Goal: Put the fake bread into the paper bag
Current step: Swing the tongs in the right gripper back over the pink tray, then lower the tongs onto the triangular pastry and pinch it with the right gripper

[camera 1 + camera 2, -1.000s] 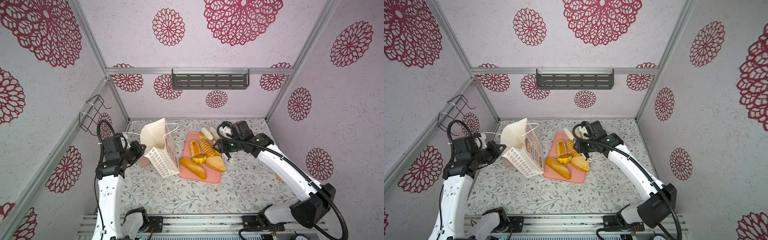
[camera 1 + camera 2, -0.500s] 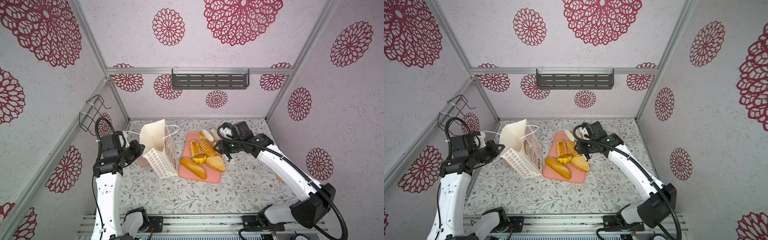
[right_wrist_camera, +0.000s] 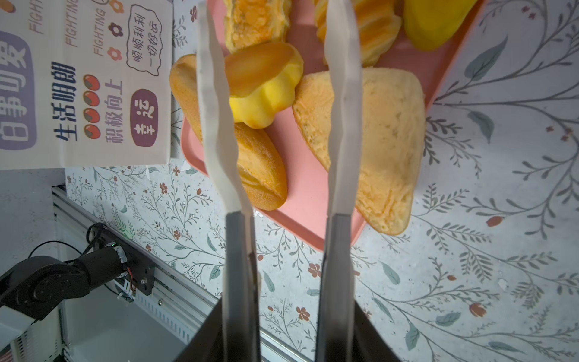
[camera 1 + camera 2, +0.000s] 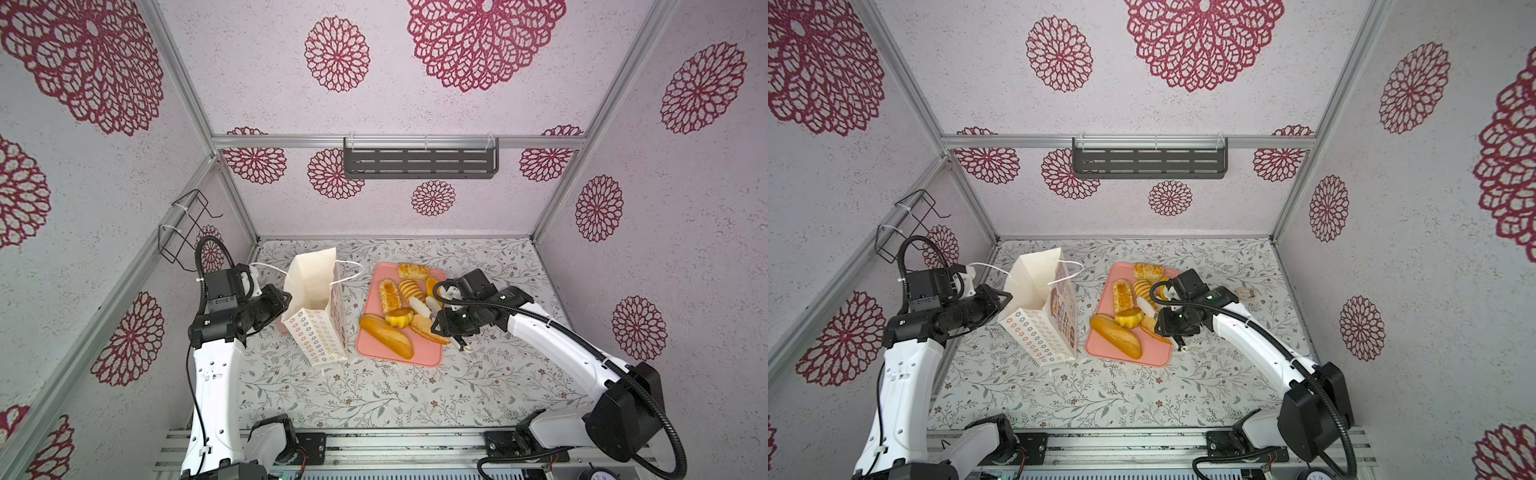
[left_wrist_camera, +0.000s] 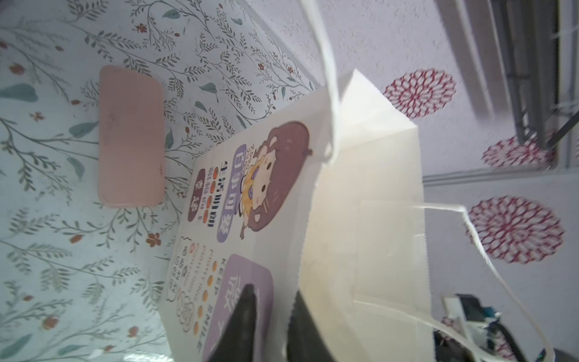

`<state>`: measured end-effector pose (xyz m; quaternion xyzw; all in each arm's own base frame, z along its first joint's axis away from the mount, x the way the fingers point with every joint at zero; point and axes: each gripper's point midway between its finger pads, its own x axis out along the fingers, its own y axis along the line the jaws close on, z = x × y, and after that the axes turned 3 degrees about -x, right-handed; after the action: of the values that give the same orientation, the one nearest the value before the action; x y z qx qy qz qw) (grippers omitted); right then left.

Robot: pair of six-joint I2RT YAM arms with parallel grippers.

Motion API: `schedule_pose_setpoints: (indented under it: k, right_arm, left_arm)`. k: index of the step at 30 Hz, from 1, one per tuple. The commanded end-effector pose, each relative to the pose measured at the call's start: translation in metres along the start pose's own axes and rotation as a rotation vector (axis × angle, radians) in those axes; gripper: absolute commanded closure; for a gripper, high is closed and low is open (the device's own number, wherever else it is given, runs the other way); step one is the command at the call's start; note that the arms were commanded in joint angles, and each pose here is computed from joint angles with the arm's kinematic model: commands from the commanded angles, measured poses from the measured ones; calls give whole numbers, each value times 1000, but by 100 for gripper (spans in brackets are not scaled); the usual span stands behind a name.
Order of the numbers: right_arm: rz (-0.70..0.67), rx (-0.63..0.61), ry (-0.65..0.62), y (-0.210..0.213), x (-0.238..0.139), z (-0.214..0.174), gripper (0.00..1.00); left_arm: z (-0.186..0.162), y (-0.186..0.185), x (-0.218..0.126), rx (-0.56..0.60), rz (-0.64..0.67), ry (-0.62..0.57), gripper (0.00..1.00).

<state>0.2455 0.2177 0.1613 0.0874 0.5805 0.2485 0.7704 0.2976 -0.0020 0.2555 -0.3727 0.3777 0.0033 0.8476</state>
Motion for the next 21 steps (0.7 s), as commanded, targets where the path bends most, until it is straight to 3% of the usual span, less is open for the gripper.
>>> schedule_pose_setpoints:
  k: [1,5,21]
  right_arm:
    - [82,10,-67,20,-14,7,53]
    - [86,15,-51,24,-11,1,53]
    - [-16,-2,-68,16,-24,-13,52]
  left_arm:
    - [3,-2,-2,14,-10,-11,45]
    - [4,-4,-6,23,-13,-26,29]
    - [16,-11,-37,110,34,-128,11]
